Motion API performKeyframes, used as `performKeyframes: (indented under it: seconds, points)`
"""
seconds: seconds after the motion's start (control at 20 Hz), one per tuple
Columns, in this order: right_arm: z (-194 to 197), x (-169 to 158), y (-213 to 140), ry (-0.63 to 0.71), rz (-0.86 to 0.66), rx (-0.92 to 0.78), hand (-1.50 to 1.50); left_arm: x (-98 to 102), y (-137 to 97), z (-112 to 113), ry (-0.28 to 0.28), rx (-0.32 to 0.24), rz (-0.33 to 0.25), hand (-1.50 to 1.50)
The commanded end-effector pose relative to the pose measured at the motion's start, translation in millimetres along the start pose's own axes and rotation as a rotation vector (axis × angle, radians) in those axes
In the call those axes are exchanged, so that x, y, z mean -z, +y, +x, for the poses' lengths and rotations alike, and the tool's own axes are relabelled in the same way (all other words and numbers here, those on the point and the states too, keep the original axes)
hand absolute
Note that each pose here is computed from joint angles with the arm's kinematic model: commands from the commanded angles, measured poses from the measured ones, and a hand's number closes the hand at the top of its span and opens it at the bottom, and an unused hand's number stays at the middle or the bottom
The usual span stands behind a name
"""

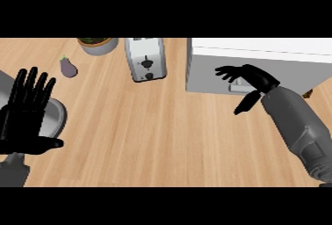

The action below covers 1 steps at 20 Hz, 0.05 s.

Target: Pick up the cup, place it into the drawer and close the drawer

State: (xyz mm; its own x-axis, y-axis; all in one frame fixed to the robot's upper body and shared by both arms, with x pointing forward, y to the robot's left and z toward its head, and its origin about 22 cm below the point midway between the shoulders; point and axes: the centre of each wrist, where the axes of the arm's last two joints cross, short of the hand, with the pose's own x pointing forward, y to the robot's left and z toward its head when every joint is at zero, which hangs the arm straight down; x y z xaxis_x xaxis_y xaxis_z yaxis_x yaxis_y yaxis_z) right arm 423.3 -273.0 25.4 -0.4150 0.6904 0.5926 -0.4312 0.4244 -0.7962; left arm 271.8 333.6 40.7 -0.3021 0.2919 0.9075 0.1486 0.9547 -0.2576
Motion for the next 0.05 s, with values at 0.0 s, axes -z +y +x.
performKeyframes:
  seconds: [0.0]
  points:
    - [-11.0,-14.2,-26.0,0.158,-0.094,-0.036,-1.5,-5.6,5.7,-4.8,-0.008,0.005,0.003,-1.5]
